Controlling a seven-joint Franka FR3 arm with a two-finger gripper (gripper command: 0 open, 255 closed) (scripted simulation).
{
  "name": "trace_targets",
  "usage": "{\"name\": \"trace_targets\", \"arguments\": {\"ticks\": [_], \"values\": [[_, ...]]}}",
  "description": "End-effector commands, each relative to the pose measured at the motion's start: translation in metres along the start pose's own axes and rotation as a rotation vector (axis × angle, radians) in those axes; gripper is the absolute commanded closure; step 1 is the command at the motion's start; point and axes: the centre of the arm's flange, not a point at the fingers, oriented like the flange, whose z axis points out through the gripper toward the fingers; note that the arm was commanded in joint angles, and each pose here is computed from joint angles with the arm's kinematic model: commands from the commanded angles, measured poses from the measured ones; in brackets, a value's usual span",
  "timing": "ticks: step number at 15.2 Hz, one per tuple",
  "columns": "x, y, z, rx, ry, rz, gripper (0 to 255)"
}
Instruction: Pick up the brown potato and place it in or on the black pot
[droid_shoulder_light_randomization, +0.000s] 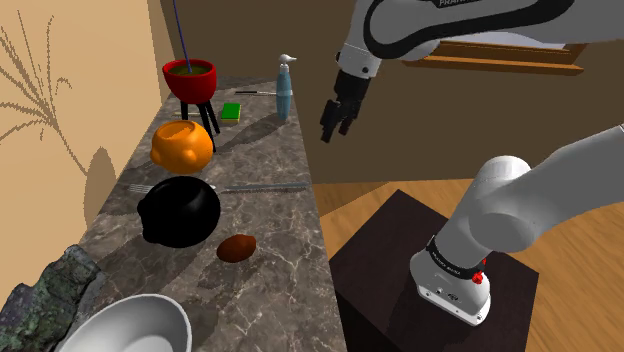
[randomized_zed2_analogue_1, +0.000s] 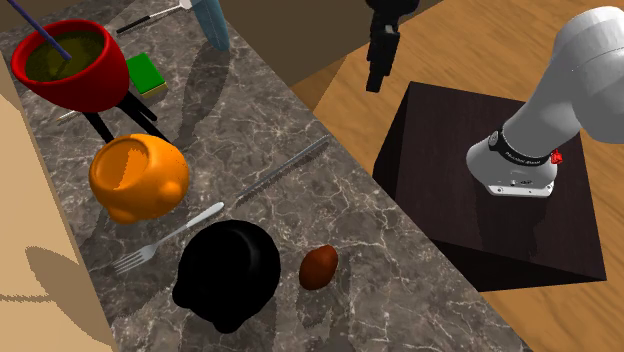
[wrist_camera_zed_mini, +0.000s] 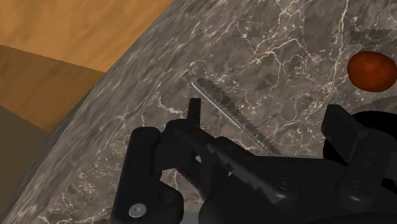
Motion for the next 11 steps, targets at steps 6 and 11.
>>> {"name": "trace_targets", "arguments": {"ticks": [6, 11], "values": [[0.04, -0.043, 0.068, 0.072, -0.032, -0.234, 0], [0.061, -0.081, 0.116, 0.124, -0.055, -0.4, 0]]}}
